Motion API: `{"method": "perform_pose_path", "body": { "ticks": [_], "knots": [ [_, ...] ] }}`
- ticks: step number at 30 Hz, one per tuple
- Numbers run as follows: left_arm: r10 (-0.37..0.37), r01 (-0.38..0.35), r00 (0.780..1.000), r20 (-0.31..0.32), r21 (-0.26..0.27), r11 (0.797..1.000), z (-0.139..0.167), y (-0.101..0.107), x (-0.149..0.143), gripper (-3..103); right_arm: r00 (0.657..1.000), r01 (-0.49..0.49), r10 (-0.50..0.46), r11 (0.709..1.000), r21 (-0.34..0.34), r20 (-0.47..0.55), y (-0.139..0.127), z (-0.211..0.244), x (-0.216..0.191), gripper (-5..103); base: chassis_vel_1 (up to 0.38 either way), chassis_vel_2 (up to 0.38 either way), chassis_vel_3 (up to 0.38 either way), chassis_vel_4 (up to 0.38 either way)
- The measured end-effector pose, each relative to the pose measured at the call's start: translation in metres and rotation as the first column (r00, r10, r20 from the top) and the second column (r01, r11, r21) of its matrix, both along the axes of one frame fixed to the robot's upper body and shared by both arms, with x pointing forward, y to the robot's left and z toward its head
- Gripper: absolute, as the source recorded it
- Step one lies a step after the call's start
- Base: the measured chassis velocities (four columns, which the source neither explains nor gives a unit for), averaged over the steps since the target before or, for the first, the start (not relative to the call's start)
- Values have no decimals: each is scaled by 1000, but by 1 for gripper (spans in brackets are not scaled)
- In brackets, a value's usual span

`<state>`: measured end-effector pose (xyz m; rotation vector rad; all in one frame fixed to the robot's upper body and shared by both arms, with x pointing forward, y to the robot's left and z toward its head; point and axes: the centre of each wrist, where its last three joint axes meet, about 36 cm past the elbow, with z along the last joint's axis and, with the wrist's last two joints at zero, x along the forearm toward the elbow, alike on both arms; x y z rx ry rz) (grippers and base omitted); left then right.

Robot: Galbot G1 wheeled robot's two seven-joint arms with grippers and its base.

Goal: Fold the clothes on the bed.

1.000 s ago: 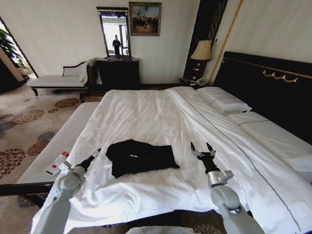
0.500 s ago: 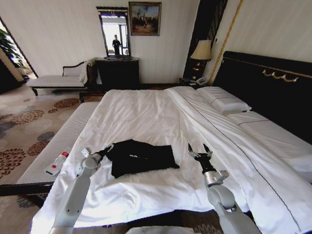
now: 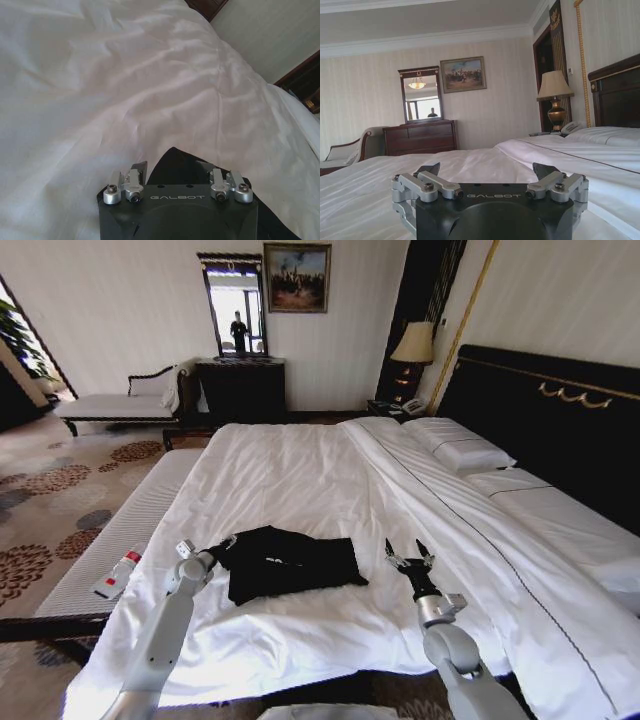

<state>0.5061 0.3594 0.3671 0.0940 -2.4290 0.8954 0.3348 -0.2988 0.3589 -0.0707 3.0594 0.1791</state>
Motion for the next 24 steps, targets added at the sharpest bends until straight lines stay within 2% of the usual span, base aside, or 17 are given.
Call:
{"method": "perform_pose_path", "body": {
  "ticks": [1, 2, 5, 7, 11, 13, 16, 18, 21, 23, 24],
  "knots": [
    [0, 0, 1000, 0, 1, 1000, 0, 1, -1, 54, 1000, 0, 0, 1000, 0, 0, 0, -1, 0, 100, 0, 0, 0, 0],
    [0, 0, 1000, 0, 1, 1000, 0, 1, -1, 54, 1000, 0, 0, 1000, 0, 0, 0, -1, 0, 100, 0, 0, 0, 0],
    [2, -2, 1000, -1, 4, 1000, 0, 1, -1, 37, 1000, -2, 2, 1000, 1, 2, 1, -2, 1, 100, 0, 0, 0, 0],
    [2, -2, 1000, -1, 4, 1000, 0, 1, -1, 37, 1000, -2, 2, 1000, 1, 2, 1, -2, 1, 100, 0, 0, 0, 0],
    [5, -5, 1000, 8, 5, 1000, 3, 3, 0, 15, 1000, -1, 1, 1000, -1, 3, 0, -3, 1, 100, 0, 0, 0, 0],
    [6, -6, 1000, 13, 5, 1000, 4, 3, -1, 15, 1000, -1, 1, 1000, -1, 3, 0, -4, 1, 100, 0, 0, 0, 0],
    [0, -1, 1000, 29, 14, 1000, 8, 7, -11, 2, 1000, -7, 7, 1000, 6, -4, 1, -7, 1, 100, 0, 0, 0, 0],
    [-1, 1, 999, 32, 16, 1000, 9, 8, -13, 2, 1000, -8, 9, 1000, 9, -5, 1, -7, 2, 100, 0, 0, 0, 0],
    [-10, 9, 999, 50, 35, 999, 13, 14, -34, 2, 1000, -2, 4, 998, 69, -28, 12, -7, 9, 100, 0, 0, 0, 0],
    [-12, 10, 999, 53, 40, 999, 14, 15, -38, 2, 999, -6, 8, 997, 83, -32, 14, -6, 11, 100, 0, 0, 0, 0],
    [-15, 11, 998, 67, 62, 998, 15, 19, -47, 2, 998, -30, 35, 993, 116, -47, 20, -4, 15, 100, 0, 0, 0, 0]
  ]
}}
